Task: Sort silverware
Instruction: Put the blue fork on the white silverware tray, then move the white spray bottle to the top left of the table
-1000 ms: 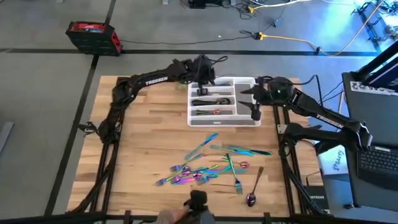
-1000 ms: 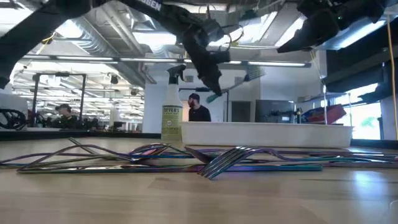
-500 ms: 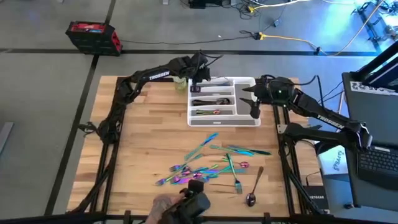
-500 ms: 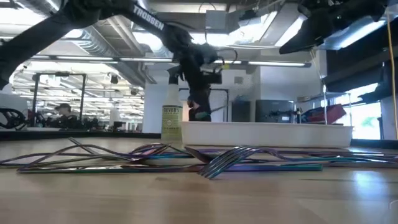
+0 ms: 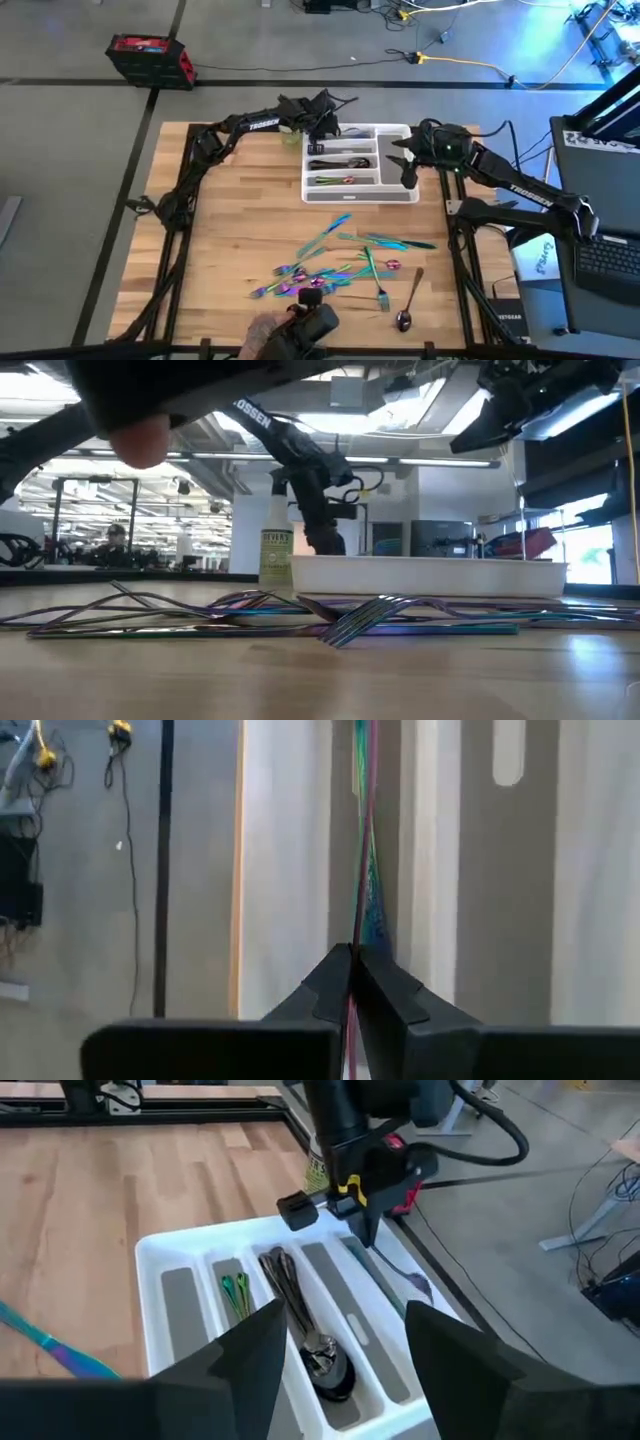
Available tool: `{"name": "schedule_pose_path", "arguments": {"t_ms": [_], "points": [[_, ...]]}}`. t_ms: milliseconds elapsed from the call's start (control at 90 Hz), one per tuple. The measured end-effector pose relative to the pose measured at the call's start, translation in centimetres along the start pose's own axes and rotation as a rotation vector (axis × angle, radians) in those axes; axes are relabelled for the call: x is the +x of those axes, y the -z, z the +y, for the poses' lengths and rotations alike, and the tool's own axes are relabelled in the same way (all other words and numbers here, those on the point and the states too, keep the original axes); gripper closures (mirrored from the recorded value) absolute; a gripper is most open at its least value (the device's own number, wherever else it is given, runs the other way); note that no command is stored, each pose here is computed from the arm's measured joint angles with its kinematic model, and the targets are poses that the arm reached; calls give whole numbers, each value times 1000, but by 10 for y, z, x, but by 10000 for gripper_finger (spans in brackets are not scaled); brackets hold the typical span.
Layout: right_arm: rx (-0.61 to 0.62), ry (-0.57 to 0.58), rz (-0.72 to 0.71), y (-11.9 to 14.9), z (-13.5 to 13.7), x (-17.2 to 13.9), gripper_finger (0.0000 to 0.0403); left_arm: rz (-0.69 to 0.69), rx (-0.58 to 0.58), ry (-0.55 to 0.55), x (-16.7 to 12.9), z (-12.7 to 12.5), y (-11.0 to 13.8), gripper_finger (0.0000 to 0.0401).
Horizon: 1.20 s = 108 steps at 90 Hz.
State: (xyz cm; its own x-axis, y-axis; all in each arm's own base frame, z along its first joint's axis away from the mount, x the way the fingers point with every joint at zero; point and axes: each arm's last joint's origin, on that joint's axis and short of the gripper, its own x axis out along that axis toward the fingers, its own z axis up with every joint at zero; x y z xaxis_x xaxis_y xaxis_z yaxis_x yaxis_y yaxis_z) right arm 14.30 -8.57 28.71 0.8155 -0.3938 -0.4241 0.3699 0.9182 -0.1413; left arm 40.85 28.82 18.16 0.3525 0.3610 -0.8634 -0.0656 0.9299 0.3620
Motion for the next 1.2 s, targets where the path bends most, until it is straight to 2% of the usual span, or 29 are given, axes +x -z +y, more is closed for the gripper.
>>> {"name": "schedule_pose_path", "arguments": {"t_ms": [111, 456, 678, 889, 1011, 1200], "points": [[22, -2, 8, 1, 0, 0, 213, -12, -11, 35, 0, -2, 0, 401], [73, -12, 64, 6, 1, 0, 213, 1, -27, -22, 0, -7, -6, 396], [107, -42, 79, 8, 3, 0, 213, -9, -71, -36, 0, -6, -7, 324], [128, -57, 78, 8, 3, 0, 213, 0, -70, -134, 0, -7, -13, 248], [130, -81, 77, 8, 4, 0, 213, -34, -89, -173, -6, -11, -21, 231], [132, -119, 74, 8, 5, 0, 213, -152, -188, -248, -46, -12, -42, 229]]}}
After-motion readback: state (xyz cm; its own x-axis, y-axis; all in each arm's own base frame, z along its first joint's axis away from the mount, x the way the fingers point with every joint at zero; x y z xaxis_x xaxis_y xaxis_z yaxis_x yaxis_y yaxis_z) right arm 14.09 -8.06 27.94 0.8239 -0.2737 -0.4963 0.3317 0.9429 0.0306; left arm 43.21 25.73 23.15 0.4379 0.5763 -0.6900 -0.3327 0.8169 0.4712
